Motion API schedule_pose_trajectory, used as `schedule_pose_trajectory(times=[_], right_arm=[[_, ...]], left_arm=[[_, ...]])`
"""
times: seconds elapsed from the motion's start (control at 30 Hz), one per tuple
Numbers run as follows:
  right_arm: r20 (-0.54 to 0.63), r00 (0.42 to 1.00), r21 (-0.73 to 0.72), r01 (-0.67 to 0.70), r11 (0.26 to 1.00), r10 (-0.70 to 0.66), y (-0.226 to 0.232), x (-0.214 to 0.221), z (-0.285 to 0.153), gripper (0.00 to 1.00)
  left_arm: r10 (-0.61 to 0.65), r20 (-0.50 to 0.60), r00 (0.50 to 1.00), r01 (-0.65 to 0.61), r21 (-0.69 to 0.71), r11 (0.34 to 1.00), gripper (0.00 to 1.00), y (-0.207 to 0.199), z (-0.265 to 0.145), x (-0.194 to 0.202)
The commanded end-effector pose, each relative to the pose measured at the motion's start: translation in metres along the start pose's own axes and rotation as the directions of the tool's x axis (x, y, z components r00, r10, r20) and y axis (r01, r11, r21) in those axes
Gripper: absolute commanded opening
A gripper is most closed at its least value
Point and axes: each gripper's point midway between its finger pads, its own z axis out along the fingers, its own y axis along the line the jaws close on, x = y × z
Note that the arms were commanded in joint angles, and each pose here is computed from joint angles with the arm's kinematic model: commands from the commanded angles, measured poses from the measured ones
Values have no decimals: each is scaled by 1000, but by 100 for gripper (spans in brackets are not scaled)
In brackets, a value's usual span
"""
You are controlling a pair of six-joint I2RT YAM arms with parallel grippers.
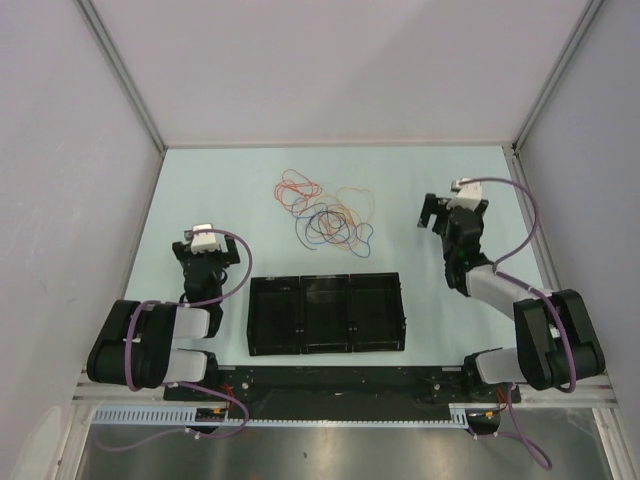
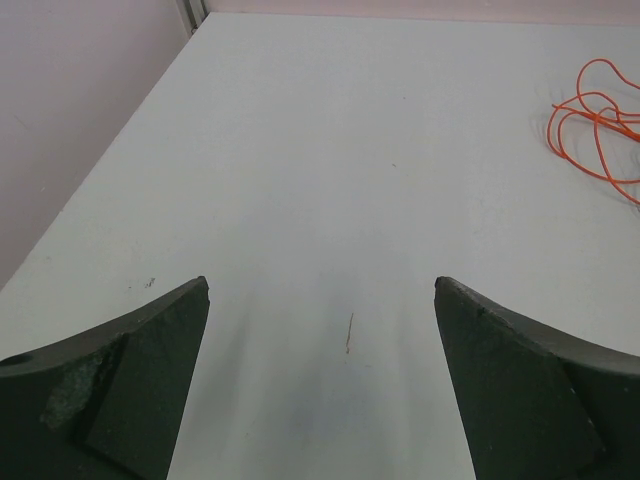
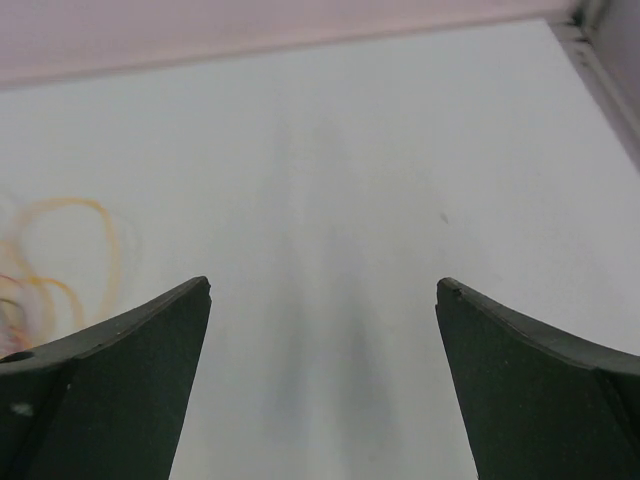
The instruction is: Untangle the cables
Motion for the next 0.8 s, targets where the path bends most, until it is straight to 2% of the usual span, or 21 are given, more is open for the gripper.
schedule_pose_trajectory(times=[0.0, 0.03, 0.07, 0.1, 0.13, 0.2, 0.3, 0.4, 0.43, 0.47, 0.5, 0.53, 0.57, 0.6, 0.63, 0.7, 0.73, 0.77], right_arm=[[-128, 958, -322, -286, 902, 258, 64, -33, 0, 100], [-208, 925, -371, -375, 850, 317, 75, -20, 3, 100], [-292, 859, -410, -511, 756, 421, 87, -20, 1, 100], [-332, 833, -521, -553, 650, 443, 103, -32, -6, 100], [-390, 776, -473, -630, 616, 495, 98, -28, 1, 100], [-474, 718, -390, -690, 610, 510, 100, -20, 17, 100], [-483, 750, -403, -648, 646, 451, 115, -33, 21, 100], [-525, 719, -422, -685, 594, 456, 127, -46, 18, 100], [-531, 725, -452, -680, 577, 439, 136, -52, 16, 100], [-539, 728, -467, -677, 569, 423, 142, -54, 14, 99], [-539, 732, -471, -672, 572, 416, 146, -62, 16, 97], [-541, 736, -477, -667, 572, 407, 150, -63, 16, 96], [-557, 734, -492, -668, 558, 388, 161, -62, 12, 95], [-570, 728, -491, -673, 553, 380, 166, -61, 15, 93], [-587, 718, -490, -683, 542, 375, 173, -59, 14, 91], [-611, 714, -523, -688, 503, 343, 193, -57, 7, 85], [-628, 700, -516, -702, 491, 341, 200, -53, 8, 84], [-632, 701, -532, -702, 473, 330, 207, -54, 6, 82]], left_arm=[[-49, 90, 995, 48, 8, 999, 100, -4, 7, -27], [-47, 90, 995, 47, 10, 999, 100, -5, 7, -27], [-49, 90, 995, 48, 8, 999, 100, -4, 7, -27], [-49, 92, 995, 49, 8, 999, 100, -4, 7, -27], [-49, 90, 995, 48, 7, 999, 100, -4, 7, -27], [-49, 90, 995, 48, 10, 999, 100, -5, 7, -27], [-48, 89, 995, 48, 8, 999, 100, -4, 7, -27], [-45, 99, 994, 45, -2, 999, 100, -4, 6, -36], [-45, 109, 993, 46, -5, 999, 100, -6, 14, -52], [-24, 39, 999, 25, -9, 1000, 100, -6, 14, -45], [-21, 23, 1000, 21, -11, 1000, 100, -7, 17, -50], [-97, 48, 994, 98, -24, 995, 100, -9, 26, -75], [-150, -62, 987, 137, -181, 974, 100, 13, 21, -56], [-246, -89, 965, 215, -268, 939, 100, 21, 19, -60], [-388, -169, 906, 301, -388, 871, 100, 25, 11, -57], [-471, -244, 848, 312, -489, 815, 100, 29, -2, -41], [-485, -266, 833, 329, -467, 821, 100, 31, 0, -28], [-503, -396, 768, 447, -232, 864, 100, -12, 4, -21]])
